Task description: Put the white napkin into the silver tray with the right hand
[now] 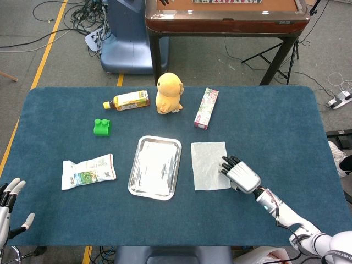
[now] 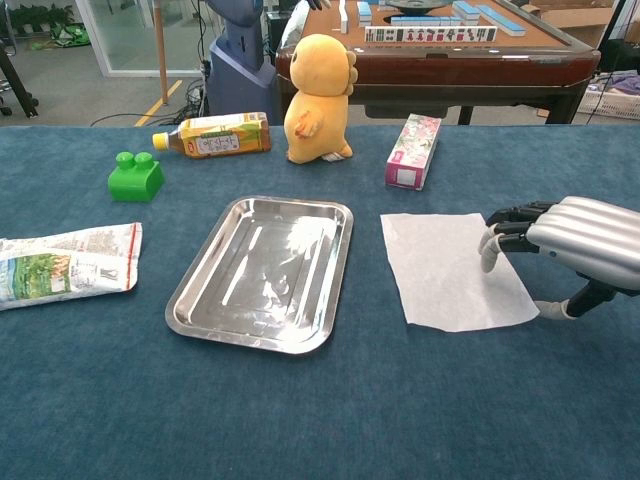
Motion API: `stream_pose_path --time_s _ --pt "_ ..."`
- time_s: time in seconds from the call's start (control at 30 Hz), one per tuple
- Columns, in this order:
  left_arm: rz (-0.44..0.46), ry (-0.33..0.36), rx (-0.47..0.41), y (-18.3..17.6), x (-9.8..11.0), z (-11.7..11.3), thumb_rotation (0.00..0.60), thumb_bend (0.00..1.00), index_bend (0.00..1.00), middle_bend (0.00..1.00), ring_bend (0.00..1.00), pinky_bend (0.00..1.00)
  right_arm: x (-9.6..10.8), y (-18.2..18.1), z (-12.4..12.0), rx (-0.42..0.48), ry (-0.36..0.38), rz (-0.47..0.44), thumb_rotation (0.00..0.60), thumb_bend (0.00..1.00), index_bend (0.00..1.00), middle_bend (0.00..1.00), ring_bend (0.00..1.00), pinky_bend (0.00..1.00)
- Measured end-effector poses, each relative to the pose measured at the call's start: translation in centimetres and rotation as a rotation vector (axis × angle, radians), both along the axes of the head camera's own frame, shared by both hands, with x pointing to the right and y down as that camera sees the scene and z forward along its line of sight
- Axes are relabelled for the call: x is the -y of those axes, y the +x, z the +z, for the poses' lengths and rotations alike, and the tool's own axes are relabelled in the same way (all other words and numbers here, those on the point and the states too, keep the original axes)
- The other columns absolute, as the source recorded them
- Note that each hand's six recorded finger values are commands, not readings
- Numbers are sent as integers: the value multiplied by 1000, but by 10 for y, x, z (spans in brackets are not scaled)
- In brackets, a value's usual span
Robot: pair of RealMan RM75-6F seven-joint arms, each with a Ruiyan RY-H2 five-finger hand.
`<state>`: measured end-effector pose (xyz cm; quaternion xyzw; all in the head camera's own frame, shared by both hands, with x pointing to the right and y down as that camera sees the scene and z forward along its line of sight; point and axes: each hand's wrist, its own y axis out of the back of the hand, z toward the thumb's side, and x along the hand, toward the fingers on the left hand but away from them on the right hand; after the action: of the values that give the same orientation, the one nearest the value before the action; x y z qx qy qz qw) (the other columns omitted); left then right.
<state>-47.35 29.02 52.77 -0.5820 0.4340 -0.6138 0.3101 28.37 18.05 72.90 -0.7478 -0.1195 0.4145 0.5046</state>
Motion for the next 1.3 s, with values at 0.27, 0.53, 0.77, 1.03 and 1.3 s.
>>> stream_pose_path --time_s 0.27,0.53,0.77,1.03,1.3 --pt "3 7 2 0 1 -2 600 246 133 78 25 0 2 -6 -2 43 12 6 600 361 489 328 141 219" --pt "4 6 1 1 2 -2 600 246 133 78 25 0 7 -11 -2 78 18 23 600 420 620 415 196 219" --pt "7 12 1 1 3 -4 600 246 133 78 25 0 13 -14 -5 107 30 36 600 448 682 458 233 219" --pt "8 12 -5 1 4 -7 600 246 133 78 25 0 33 -17 -23 200 63 116 600 449 696 469 254 219" --pt "24 7 -16 4 6 -6 600 246 133 78 25 0 71 -30 -57 319 135 236 600 462 698 471 256 219"
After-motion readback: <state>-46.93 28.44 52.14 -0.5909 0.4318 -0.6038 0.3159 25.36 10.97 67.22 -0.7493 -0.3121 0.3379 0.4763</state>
